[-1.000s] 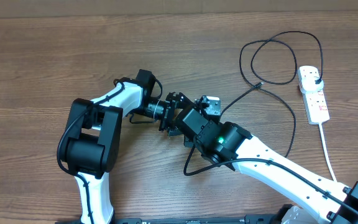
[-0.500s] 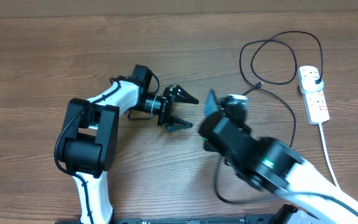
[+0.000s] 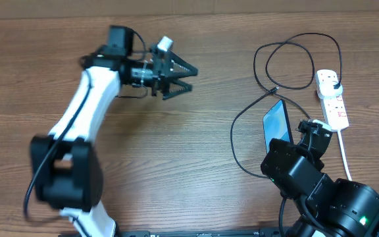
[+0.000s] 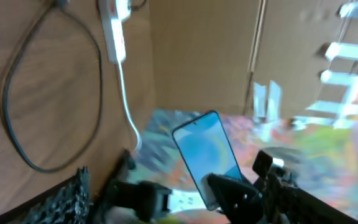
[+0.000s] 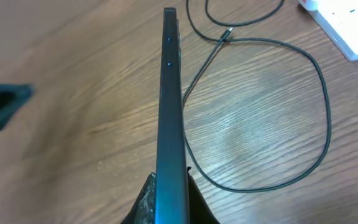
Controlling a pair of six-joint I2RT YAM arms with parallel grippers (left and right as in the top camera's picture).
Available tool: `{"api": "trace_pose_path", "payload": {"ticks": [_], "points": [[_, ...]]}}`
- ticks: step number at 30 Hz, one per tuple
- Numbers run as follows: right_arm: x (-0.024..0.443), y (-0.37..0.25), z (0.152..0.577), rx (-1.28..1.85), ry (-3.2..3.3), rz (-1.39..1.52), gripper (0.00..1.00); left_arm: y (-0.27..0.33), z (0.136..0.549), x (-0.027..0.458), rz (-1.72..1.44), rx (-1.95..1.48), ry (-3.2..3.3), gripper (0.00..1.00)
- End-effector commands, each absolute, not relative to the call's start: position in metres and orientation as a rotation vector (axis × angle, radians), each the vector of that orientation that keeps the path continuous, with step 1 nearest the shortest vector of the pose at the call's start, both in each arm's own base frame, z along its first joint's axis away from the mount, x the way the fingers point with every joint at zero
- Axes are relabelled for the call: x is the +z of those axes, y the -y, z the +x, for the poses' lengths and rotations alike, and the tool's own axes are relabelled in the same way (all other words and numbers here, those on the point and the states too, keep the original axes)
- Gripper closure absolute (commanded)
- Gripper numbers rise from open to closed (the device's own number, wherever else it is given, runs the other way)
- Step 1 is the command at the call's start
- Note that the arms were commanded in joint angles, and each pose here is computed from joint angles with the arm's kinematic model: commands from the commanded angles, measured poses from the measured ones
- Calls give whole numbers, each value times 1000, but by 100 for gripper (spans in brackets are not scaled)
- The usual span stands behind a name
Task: Plug charger to phone and switch on socket
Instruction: 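Carry the phone with the right gripper toward the power strip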
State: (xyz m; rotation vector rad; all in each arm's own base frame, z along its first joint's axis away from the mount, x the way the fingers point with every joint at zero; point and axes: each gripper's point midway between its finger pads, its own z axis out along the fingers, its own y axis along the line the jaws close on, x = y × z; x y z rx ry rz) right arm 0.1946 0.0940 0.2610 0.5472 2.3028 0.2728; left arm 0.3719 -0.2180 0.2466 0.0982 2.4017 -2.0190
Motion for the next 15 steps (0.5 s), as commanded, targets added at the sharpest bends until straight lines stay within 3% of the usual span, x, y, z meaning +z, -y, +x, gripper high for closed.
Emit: {"api": "trace_pose_path", "payload": {"ticks": [1, 4, 8, 15], "points": [[279, -88, 201, 339, -2195, 699, 96, 192, 365, 280, 221, -1598, -2371, 7], [278, -88, 205, 334, -2169, 762, 96, 155, 344, 281, 122, -1220, -2490, 9], [272, -106, 220, 341, -2159, 802, 96, 107, 311, 279, -32, -816, -2606, 19], [252, -185, 265, 510, -2196, 802, 96, 85, 271, 310, -62, -685, -2529, 28]]}}
